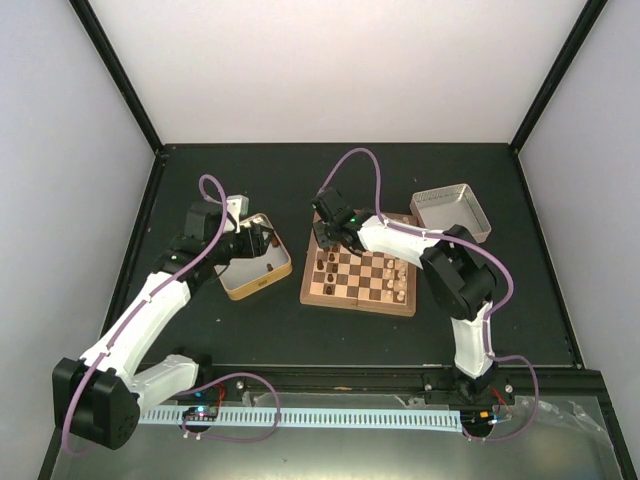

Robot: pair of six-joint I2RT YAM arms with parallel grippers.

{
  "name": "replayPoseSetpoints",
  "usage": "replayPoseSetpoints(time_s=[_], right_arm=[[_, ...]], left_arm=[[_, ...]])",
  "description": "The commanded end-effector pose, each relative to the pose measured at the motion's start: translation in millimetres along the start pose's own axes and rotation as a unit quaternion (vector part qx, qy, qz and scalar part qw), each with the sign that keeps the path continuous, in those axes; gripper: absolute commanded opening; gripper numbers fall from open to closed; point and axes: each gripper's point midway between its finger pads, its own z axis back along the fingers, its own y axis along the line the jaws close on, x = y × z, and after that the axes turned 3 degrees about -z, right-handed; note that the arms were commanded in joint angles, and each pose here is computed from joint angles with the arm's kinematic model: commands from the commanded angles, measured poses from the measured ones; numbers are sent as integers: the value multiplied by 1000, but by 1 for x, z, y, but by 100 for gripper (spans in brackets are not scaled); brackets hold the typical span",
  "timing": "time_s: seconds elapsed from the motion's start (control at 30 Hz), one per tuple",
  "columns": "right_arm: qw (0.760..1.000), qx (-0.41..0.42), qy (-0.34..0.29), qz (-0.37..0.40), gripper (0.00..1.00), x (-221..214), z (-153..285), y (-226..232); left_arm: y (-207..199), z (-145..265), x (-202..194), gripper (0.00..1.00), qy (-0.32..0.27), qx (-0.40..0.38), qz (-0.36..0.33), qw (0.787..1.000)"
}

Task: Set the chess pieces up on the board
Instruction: Place the chess piece on the chessboard.

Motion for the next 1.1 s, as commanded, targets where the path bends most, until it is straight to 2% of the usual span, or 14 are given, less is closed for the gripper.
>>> replayPoseSetpoints(time_s=[0.0, 0.4, 0.83, 1.07], right_arm=[[1000, 2, -5, -3, 15, 6, -1, 1], [1000, 7, -6, -6, 27, 9, 2, 2], [1000, 8, -15, -9, 13, 17, 8, 2], [1000, 12, -16, -11, 12, 17, 7, 2]], left_arm=[[-7, 5, 13, 65, -8, -9, 1, 1000], [-7, 5, 12, 65, -7, -11, 1, 1000], [-8, 5, 12, 65, -6, -13, 1, 1000], [-8, 5, 11, 65, -3, -14, 1, 1000]])
